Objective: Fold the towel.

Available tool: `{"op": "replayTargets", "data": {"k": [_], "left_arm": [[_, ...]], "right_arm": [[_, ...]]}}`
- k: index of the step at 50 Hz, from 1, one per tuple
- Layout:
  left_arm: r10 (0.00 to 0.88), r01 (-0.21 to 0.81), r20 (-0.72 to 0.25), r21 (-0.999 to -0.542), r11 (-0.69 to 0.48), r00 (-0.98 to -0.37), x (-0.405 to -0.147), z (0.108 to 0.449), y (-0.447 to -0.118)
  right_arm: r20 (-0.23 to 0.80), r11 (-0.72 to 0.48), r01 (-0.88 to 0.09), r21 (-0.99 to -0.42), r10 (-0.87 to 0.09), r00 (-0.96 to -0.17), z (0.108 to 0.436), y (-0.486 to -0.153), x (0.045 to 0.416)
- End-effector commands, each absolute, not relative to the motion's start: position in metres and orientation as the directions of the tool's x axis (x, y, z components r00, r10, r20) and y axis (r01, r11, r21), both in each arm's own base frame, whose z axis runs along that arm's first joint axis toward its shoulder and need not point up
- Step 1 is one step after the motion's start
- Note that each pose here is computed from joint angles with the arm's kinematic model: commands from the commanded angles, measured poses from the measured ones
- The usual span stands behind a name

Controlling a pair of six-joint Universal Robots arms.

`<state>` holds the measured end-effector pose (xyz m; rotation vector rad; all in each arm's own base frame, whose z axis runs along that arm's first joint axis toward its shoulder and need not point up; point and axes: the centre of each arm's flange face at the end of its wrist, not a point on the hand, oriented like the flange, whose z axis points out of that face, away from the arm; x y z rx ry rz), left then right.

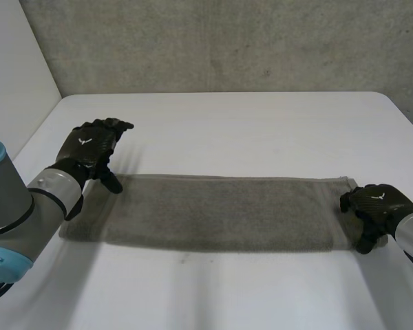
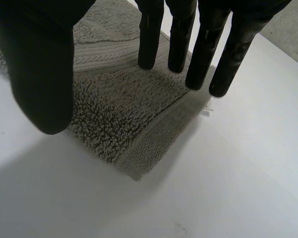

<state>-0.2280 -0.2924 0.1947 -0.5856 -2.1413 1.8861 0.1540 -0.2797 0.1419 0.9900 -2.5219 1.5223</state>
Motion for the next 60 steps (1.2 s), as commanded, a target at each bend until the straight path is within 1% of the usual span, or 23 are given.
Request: {"op": "replayTargets", "data": {"k": [1,8,10,11,13,18,22,24,26,27,30,31,32,33,34,36,37,41,42,44,49,53,60], "left_arm": [[0.436,0.148,-0.093,-0.984,0.095,-0.895,-0.227,0.194,-0.292],[0.434,0.147,-0.093,-0.985,0.091,-0.896,-0.226,0.195,-0.291],[0.434,0.146,-0.094,-0.985,0.088,-0.896,-0.226,0.196,-0.290],[0.435,0.146,-0.095,-0.986,0.085,-0.895,-0.227,0.196,-0.290],[0.434,0.143,-0.097,-0.987,0.075,-0.896,-0.226,0.198,-0.288],[0.432,0.136,-0.102,-0.989,0.049,-0.896,-0.226,0.201,-0.287],[0.432,0.135,-0.104,-0.990,0.041,-0.896,-0.226,0.202,-0.287],[0.430,0.133,-0.105,-0.990,0.035,-0.897,-0.226,0.204,-0.287],[0.425,0.131,-0.107,-0.991,0.028,-0.899,-0.225,0.207,-0.287],[0.425,0.131,-0.107,-0.991,0.028,-0.899,-0.225,0.207,-0.287],[0.423,0.129,-0.108,-0.991,0.020,-0.900,-0.224,0.210,-0.287],[0.423,0.129,-0.108,-0.991,0.020,-0.900,-0.224,0.210,-0.287],[0.419,0.126,-0.108,-0.992,0.013,-0.901,-0.223,0.212,-0.287],[0.419,0.126,-0.108,-0.992,0.013,-0.901,-0.223,0.212,-0.287],[0.416,0.123,-0.108,-0.992,0.010,-0.903,-0.223,0.214,-0.287],[0.413,0.121,-0.107,-0.993,0.010,-0.904,-0.222,0.214,-0.288],[0.412,0.121,-0.107,-0.993,0.008,-0.905,-0.221,0.215,-0.288],[0.409,0.121,-0.107,-0.993,0.007,-0.906,-0.220,0.215,-0.288],[0.409,0.121,-0.107,-0.993,0.007,-0.906,-0.220,0.215,-0.288],[0.408,0.118,-0.107,-0.993,0.003,-0.907,-0.220,0.217,-0.287],[0.409,0.120,-0.106,-0.993,0.009,-0.907,-0.220,0.215,-0.286],[0.412,0.120,-0.106,-0.993,0.009,-0.905,-0.221,0.215,-0.284],[0.436,0.121,-0.102,-0.993,0.015,-0.894,-0.227,0.214,-0.273]], "right_arm": [[0.358,0.296,-0.541,-0.787,-0.495,-0.792,0.136,-0.282,0.154],[0.471,0.250,-0.579,-0.776,-0.382,-0.795,0.143,-0.301,0.135],[0.575,0.251,-0.651,-0.717,-0.315,-0.755,0.148,-0.309,0.120],[0.576,0.252,-0.651,-0.716,-0.315,-0.755,0.148,-0.309,0.120],[0.676,0.279,-0.721,-0.634,-0.252,-0.692,0.152,-0.318,0.097],[0.748,0.313,-0.762,-0.567,-0.191,-0.635,0.160,-0.330,0.069],[0.752,0.264,-0.762,-0.591,-0.162,-0.639,0.176,-0.333,0.077],[0.720,0.143,-0.731,-0.667,-0.129,-0.682,0.207,-0.330,0.106],[0.693,0.086,-0.704,-0.705,-0.128,-0.709,0.220,-0.326,0.121],[0.659,0.013,-0.669,-0.743,-0.153,-0.736,0.231,-0.319,0.142],[0.633,-0.071,-0.634,-0.770,-0.208,-0.745,0.240,-0.308,0.170],[0.616,-0.184,-0.590,-0.786,-0.311,-0.724,0.247,-0.287,0.211],[0.616,-0.185,-0.589,-0.786,-0.312,-0.724,0.247,-0.287,0.211],[0.617,-0.287,-0.546,-0.787,-0.398,-0.679,0.252,-0.265,0.247],[0.617,-0.288,-0.546,-0.787,-0.399,-0.679,0.252,-0.265,0.247],[0.618,-0.419,-0.455,-0.786,-0.551,-0.560,0.242,-0.217,0.307],[0.618,-0.419,-0.455,-0.786,-0.552,-0.560,0.242,-0.217,0.307],[0.606,-0.483,-0.370,-0.794,-0.684,-0.407,0.214,-0.163,0.362],[0.606,-0.483,-0.370,-0.794,-0.684,-0.406,0.214,-0.163,0.362],[0.589,-0.472,-0.376,-0.798,-0.743,-0.318,0.182,-0.140,0.382],[0.567,-0.445,-0.409,-0.797,-0.784,-0.254,0.147,-0.129,0.398],[0.560,-0.428,-0.418,-0.801,-0.782,-0.273,0.144,-0.134,0.401],[0.498,-0.317,-0.401,-0.859,-0.701,-0.511,0.186,-0.168,0.379]]}}
